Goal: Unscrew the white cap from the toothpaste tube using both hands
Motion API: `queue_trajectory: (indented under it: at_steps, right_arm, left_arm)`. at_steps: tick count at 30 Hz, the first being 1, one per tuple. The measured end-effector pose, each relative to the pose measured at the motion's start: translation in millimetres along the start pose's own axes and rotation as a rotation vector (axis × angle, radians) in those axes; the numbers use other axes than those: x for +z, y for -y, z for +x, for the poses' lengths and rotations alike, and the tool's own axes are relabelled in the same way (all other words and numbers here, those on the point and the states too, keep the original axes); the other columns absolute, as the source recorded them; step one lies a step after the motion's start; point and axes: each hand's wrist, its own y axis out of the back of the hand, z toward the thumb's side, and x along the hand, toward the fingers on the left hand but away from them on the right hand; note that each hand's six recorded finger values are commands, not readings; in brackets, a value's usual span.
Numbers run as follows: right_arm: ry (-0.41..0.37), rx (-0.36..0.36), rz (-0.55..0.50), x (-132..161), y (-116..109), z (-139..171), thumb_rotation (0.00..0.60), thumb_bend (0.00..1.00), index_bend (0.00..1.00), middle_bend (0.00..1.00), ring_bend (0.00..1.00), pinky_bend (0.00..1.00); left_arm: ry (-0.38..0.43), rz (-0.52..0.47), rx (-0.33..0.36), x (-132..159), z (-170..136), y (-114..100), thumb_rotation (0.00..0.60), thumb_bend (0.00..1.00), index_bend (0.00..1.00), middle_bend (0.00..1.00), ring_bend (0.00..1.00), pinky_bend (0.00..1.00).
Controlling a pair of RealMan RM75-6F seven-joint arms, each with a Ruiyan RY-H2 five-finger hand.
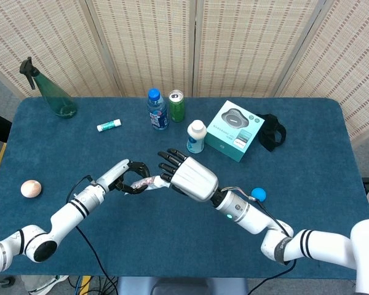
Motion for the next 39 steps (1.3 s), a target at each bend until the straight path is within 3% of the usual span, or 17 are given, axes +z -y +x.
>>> queue_trajectory:
  at_steps: [20, 26, 39]
  right_arm:
    - [0.014, 0.033, -0.001, -3, 5, 12, 0.600, 0.19, 0.63, 0.42, 0.16, 0.23]
    - [0.034, -0.018, -0.001, -12, -13, 20, 0.600, 0.19, 0.63, 0.42, 0.16, 0.23]
    - [0.168, -0.061, 0.130, -68, -74, 74, 0.600, 0.19, 0.63, 0.42, 0.16, 0.23]
  left_arm:
    - [-0.006, -0.044, 0.013, -1, -1, -11, 0.600, 0.47, 0.55, 0.58, 0.36, 0.26]
    - [-0.011, 0.054, 0.018, -8, -5, -12, 0.600, 0.47, 0.55, 0.58, 0.37, 0.26]
    - [-0.029, 0.421, 0.103, -31, -9, -6, 0.600, 0.47, 0.55, 0.58, 0.37, 0.26]
